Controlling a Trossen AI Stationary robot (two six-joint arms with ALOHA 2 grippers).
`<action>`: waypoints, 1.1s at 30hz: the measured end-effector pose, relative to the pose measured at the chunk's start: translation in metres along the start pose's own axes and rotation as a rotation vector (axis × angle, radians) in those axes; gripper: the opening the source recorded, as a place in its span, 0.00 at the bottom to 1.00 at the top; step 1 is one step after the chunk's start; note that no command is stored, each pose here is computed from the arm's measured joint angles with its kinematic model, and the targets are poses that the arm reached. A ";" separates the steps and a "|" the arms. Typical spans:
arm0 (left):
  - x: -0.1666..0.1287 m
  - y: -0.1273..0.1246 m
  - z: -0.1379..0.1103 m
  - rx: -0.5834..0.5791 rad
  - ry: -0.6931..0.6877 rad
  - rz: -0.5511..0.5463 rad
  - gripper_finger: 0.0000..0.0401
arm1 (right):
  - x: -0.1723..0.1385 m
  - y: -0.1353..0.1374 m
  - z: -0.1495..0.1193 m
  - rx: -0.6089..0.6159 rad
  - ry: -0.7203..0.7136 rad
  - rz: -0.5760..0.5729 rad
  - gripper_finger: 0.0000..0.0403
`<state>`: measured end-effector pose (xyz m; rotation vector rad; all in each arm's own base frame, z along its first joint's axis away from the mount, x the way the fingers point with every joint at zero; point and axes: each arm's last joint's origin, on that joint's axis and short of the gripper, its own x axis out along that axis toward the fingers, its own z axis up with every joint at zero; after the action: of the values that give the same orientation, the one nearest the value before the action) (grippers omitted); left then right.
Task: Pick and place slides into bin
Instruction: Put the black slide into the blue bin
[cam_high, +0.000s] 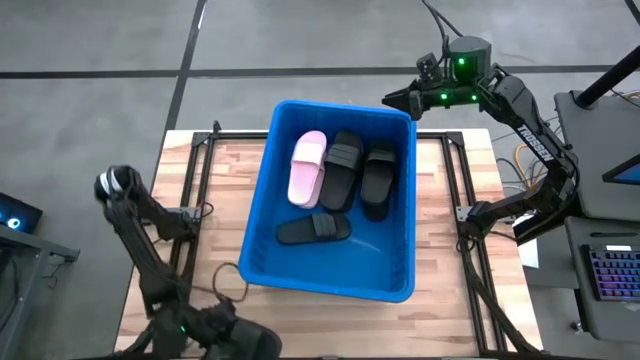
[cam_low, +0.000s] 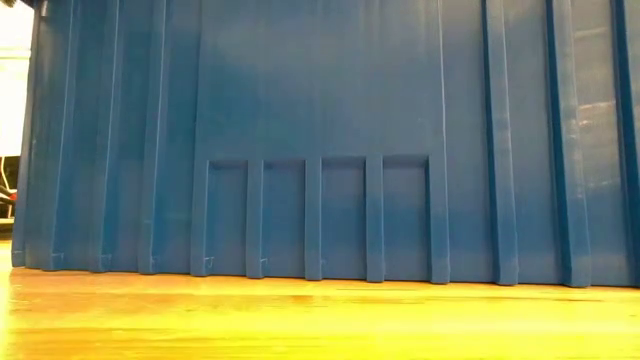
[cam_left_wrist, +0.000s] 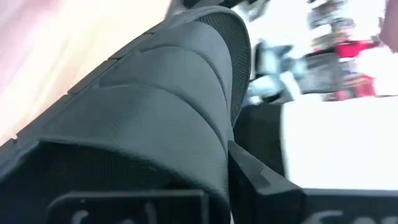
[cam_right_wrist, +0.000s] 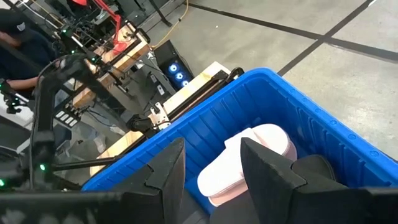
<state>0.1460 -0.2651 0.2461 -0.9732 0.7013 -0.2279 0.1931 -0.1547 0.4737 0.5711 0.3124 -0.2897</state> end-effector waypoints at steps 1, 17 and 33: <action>-0.008 -0.006 0.008 0.013 -0.017 -0.035 0.00 | 0.000 0.000 0.000 0.000 0.001 0.000 0.36; -0.157 -0.072 0.122 0.465 -0.696 -0.285 0.00 | 0.000 0.000 0.000 0.011 0.000 0.000 0.36; -0.135 -0.019 0.200 0.550 -0.819 0.222 0.00 | 0.001 -0.010 0.004 -0.121 -0.082 -0.308 0.36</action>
<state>0.1734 -0.0760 0.3944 -0.3848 -0.0261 0.1733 0.1912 -0.1653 0.4711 0.3893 0.3366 -0.5860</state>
